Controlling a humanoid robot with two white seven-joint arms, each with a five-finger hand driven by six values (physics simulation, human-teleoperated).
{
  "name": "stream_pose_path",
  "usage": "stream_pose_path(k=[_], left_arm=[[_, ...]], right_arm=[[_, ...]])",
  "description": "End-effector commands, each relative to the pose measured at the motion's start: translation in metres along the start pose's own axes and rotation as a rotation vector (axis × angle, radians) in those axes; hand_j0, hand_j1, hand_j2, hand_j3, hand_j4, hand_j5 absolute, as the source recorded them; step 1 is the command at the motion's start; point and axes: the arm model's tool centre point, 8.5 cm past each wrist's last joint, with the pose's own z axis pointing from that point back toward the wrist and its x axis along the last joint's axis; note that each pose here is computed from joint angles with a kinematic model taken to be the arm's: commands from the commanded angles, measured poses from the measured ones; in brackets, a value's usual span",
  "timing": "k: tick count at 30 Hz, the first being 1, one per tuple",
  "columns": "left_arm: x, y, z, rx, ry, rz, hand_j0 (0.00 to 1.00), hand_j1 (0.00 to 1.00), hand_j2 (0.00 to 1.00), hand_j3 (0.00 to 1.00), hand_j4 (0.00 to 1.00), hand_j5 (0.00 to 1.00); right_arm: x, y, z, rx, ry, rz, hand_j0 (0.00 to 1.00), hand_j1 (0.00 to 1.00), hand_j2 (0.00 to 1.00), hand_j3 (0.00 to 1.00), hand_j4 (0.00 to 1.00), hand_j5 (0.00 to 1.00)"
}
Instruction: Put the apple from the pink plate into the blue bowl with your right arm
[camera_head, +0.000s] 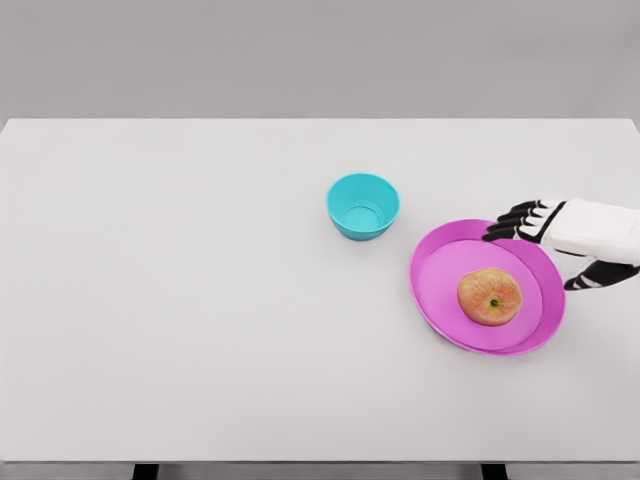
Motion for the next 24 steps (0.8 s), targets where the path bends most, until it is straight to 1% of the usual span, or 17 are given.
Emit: stream_pose_path(k=[1, 4, 5, 10, 11, 16, 18, 19, 20, 21, 24], left_arm=[[-0.001, 0.0, 0.0, 0.0, 0.001, 0.001, 1.0, 1.0, 1.0, 1.0, 1.0, 1.0], [0.001, 0.0, 0.0, -0.002, -0.003, 0.001, 1.0, 1.0, 1.0, 1.0, 1.0, 1.0], [0.001, 0.0, 0.0, -0.001, -0.004, 0.0, 1.0, 1.0, 1.0, 1.0, 1.0, 1.0], [0.002, -0.001, 0.0, -0.003, -0.005, 0.0, 1.0, 1.0, 1.0, 1.0, 1.0, 1.0], [0.002, -0.001, 0.0, -0.002, -0.005, 0.0, 1.0, 1.0, 1.0, 1.0, 1.0, 1.0], [0.002, -0.001, 0.0, -0.002, -0.005, 0.0, 1.0, 1.0, 1.0, 1.0, 1.0, 1.0], [0.002, -0.001, 0.0, -0.002, -0.005, 0.0, 1.0, 1.0, 1.0, 1.0, 1.0, 1.0], [0.002, -0.001, 0.0, -0.002, -0.005, 0.0, 1.0, 1.0, 1.0, 1.0, 1.0, 1.0], [0.002, -0.001, 0.0, -0.002, -0.005, 0.0, 1.0, 1.0, 1.0, 1.0, 1.0, 1.0], [0.002, -0.001, 0.0, -0.002, -0.005, 0.0, 1.0, 1.0, 1.0, 1.0, 1.0, 1.0], [0.002, -0.001, 0.0, -0.002, -0.005, 0.0, 1.0, 1.0, 1.0, 1.0, 1.0, 1.0]], right_arm=[[-0.001, -0.004, 0.003, -0.01, 0.006, 0.001, 1.0, 1.0, 1.0, 1.0, 1.0, 1.0], [0.002, -0.001, -0.001, -0.023, -0.013, -0.021, 1.0, 1.0, 1.0, 1.0, 1.0, 1.0], [0.005, 0.01, -0.007, -0.019, -0.028, -0.048, 1.0, 1.0, 1.0, 1.0, 1.0, 1.0], [0.011, 0.018, -0.021, -0.043, -0.065, -0.078, 1.0, 1.0, 1.0, 1.0, 1.0, 1.0], [0.014, 0.024, -0.025, -0.041, -0.075, -0.093, 1.0, 1.0, 1.0, 1.0, 1.0, 1.0], [0.014, 0.025, -0.025, -0.04, -0.075, -0.095, 1.0, 1.0, 1.0, 1.0, 1.0, 1.0], [0.017, 0.032, -0.031, -0.023, -0.091, -0.109, 1.0, 1.0, 1.0, 1.0, 1.0, 1.0], [0.017, 0.033, -0.031, -0.021, -0.092, -0.111, 1.0, 1.0, 1.0, 1.0, 1.0, 1.0], [0.019, 0.034, -0.035, -0.033, -0.103, -0.119, 1.0, 1.0, 1.0, 1.0, 1.0, 1.0], [0.021, 0.039, -0.038, -0.014, -0.114, -0.128, 1.0, 1.0, 1.0, 1.0, 1.0, 1.0], [0.021, 0.04, -0.038, -0.007, -0.114, -0.128, 1.0, 1.0, 1.0, 1.0, 1.0, 1.0]])
